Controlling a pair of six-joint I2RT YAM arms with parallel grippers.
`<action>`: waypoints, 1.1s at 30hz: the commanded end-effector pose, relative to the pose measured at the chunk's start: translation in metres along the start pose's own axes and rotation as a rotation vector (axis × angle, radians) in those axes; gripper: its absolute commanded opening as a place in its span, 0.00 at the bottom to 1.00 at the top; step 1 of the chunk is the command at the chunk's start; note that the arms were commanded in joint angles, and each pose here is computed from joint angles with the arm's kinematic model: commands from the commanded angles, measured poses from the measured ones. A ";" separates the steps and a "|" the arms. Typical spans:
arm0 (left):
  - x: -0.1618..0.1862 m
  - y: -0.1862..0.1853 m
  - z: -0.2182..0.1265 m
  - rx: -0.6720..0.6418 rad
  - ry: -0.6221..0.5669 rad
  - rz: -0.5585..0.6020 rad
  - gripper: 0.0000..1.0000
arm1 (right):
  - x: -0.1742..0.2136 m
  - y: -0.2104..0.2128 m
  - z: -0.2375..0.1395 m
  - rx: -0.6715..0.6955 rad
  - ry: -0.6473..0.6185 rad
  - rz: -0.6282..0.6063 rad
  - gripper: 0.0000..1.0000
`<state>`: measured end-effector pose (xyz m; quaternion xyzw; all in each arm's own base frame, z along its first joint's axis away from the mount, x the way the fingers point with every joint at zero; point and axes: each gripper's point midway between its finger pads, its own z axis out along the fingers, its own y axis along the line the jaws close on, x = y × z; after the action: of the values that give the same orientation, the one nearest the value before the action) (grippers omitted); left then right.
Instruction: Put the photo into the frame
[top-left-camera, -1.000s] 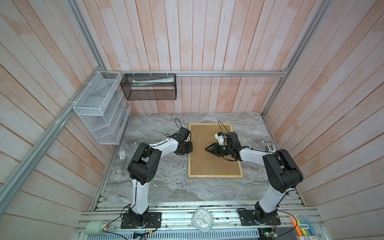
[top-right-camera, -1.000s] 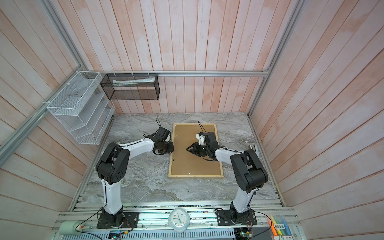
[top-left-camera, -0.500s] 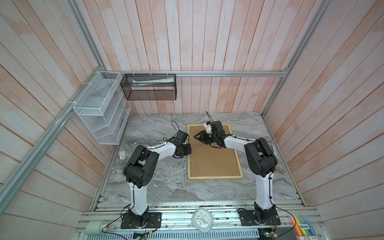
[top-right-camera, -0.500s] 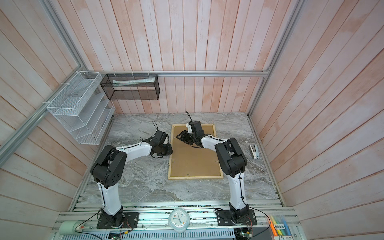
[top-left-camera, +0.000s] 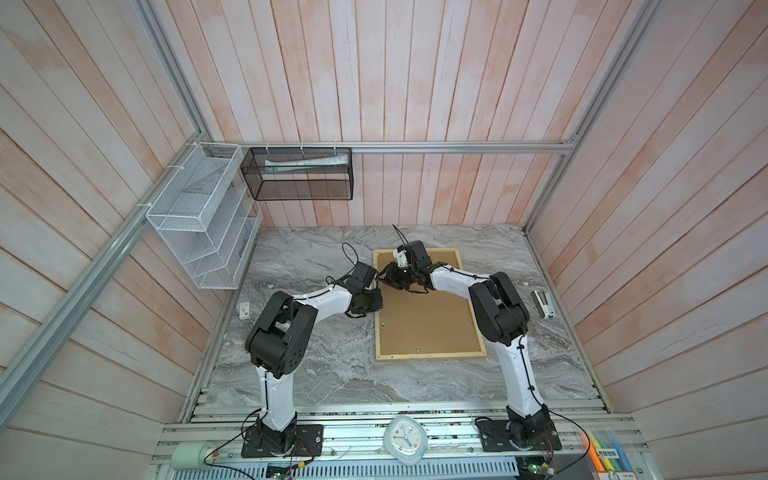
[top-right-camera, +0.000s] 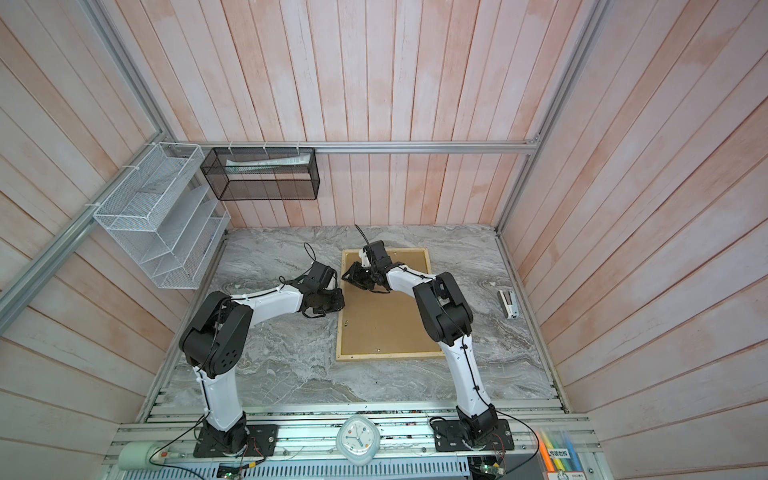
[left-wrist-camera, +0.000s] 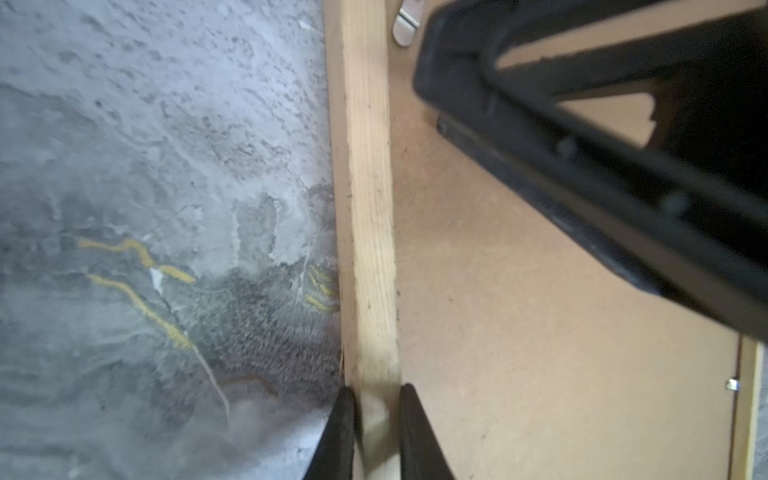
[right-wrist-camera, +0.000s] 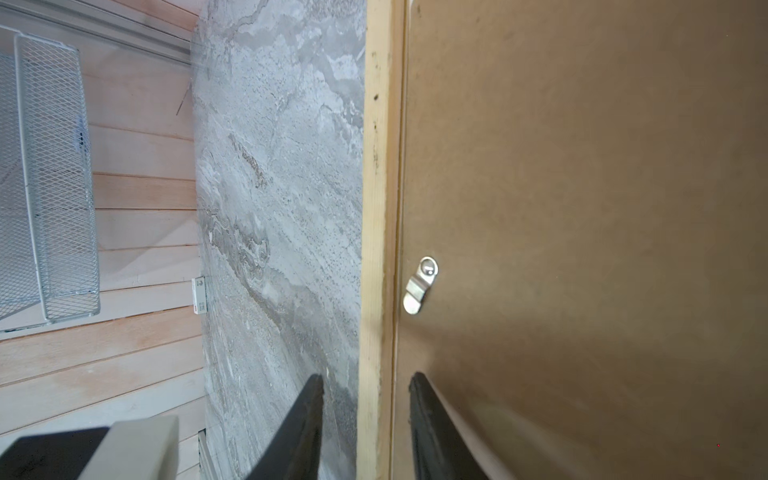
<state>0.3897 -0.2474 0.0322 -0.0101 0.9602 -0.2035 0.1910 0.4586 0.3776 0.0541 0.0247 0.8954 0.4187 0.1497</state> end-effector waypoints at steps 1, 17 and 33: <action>0.033 0.001 0.002 0.003 0.106 -0.021 0.14 | 0.000 -0.014 0.010 0.053 0.005 0.037 0.36; 0.037 -0.007 -0.001 0.022 0.117 0.001 0.12 | -0.003 -0.031 0.028 0.101 -0.010 0.067 0.36; 0.041 -0.020 0.000 0.041 0.127 0.025 0.11 | 0.000 -0.040 0.038 0.074 -0.067 0.177 0.36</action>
<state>0.3885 -0.2491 0.0320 -0.0063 0.9608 -0.1914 0.2004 0.4826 0.3887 0.0472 0.0843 0.8847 0.4268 0.1671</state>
